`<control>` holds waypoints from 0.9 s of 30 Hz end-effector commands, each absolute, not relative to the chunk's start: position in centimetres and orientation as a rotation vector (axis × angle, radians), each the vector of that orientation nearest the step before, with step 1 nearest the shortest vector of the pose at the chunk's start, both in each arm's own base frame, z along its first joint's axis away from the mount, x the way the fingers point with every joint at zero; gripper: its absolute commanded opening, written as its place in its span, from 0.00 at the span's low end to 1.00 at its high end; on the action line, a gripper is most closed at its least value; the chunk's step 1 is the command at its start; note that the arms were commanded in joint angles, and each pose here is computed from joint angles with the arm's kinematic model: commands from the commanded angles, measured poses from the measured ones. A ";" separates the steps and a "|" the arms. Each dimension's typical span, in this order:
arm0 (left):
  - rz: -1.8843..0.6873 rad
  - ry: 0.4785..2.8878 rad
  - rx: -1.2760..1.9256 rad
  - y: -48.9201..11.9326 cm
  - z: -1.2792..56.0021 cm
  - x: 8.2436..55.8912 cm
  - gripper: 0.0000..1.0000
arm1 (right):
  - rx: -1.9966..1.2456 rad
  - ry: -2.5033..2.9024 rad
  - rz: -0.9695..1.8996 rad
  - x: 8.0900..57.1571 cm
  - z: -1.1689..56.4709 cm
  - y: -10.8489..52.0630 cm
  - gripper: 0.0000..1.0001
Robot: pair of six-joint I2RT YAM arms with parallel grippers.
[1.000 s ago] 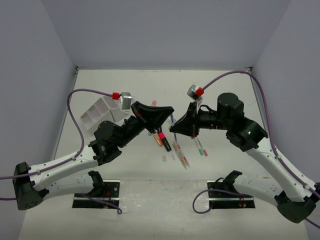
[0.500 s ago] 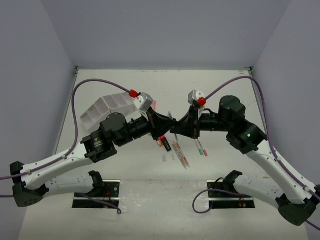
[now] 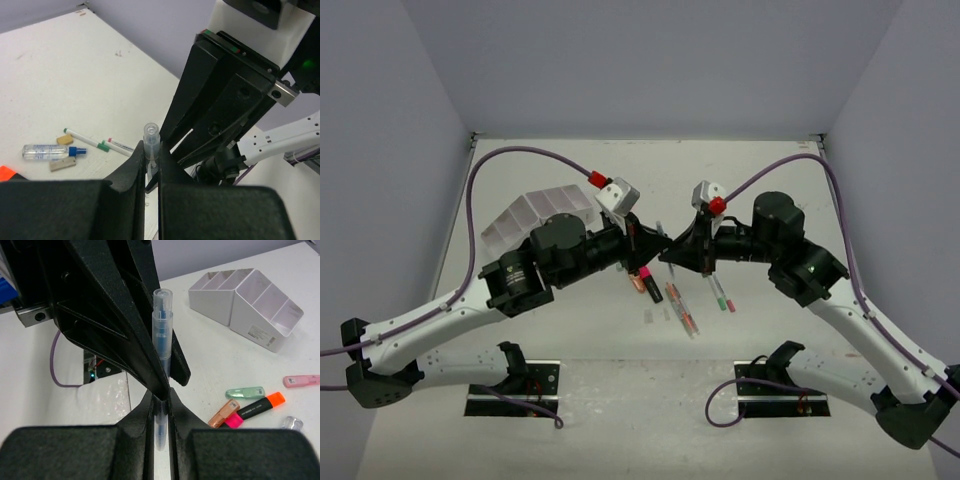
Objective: Sort the stationery into containers
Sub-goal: Place the pen in the storage box.
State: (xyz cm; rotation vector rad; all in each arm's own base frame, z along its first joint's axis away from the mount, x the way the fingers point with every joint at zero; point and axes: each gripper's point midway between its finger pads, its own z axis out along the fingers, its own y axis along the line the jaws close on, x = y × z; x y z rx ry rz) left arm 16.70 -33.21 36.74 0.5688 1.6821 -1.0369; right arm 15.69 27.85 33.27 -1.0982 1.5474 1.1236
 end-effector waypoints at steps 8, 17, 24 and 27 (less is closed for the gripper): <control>-0.268 1.760 0.020 -23.5 35.4 27.5 0.00 | -0.577 1.646 0.803 21.9 32.2 23.4 0.99; -0.006 1.524 -0.359 -12.2 35.0 39.4 0.00 | -0.173 1.710 0.680 23.8 29.2 18.5 0.99; 0.081 1.500 -0.398 -9.4 32.4 44.2 0.00 | -0.227 1.743 0.714 23.3 27.0 19.4 0.99; 0.140 1.540 -0.507 -7.0 31.0 43.3 0.00 | -0.230 1.747 0.711 23.5 26.6 19.5 0.99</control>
